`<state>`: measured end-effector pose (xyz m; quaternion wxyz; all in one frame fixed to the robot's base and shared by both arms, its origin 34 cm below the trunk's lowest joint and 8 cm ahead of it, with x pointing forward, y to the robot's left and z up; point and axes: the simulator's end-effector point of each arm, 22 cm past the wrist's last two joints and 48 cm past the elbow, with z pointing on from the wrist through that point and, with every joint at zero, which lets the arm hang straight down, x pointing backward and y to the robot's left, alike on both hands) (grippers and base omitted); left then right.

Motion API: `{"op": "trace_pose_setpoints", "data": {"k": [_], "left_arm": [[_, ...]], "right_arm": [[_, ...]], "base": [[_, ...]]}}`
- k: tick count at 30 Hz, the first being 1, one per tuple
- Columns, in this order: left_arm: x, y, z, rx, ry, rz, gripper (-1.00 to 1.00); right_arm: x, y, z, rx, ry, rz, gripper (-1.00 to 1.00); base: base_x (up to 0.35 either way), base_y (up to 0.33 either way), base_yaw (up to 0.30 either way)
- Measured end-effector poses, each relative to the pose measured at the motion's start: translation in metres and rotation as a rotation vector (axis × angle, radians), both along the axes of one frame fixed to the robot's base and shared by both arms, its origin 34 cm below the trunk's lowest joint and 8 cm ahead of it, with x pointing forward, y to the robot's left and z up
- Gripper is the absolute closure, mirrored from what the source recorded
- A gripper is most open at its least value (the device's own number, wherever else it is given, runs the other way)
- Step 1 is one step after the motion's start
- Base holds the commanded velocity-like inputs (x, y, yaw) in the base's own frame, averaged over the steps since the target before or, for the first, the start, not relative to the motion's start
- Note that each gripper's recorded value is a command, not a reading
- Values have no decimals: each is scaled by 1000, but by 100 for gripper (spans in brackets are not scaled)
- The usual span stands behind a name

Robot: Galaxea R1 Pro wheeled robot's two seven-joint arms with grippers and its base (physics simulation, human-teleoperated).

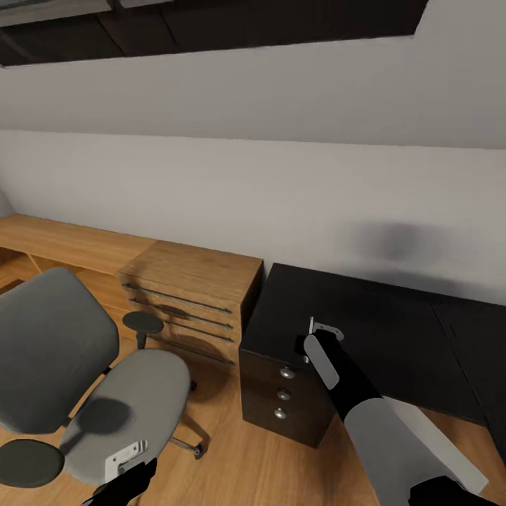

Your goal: In the bedroom, organize the workspace by keeping the computer under the desk, ensuring the monitor is on the desk, placing the keyboard on the desk next to the monitor, placing the mouse on the desk next to the keyboard, moving the folder from the swivel chair onto the desk next to the mouse, stacking the notebook on top of the folder with the pen on top of the notebook, and positioning the swivel chair next to the desk.

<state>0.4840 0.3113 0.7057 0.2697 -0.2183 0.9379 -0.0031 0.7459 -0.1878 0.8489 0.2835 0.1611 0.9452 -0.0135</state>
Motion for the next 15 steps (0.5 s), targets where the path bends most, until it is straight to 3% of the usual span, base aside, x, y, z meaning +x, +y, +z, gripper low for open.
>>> {"op": "trace_pose_setpoints", "data": {"k": [5,15], "left_arm": [[-1,0,5,0,0,-1,-100],[-4,0,15,0,0,-1,-100]], "right_arm": [[-1,1,5,0,0,1,100],[-4,1,16,1,-3,2,100]], "base": [[-10,-3,-170],[-1,0,-22]]}}
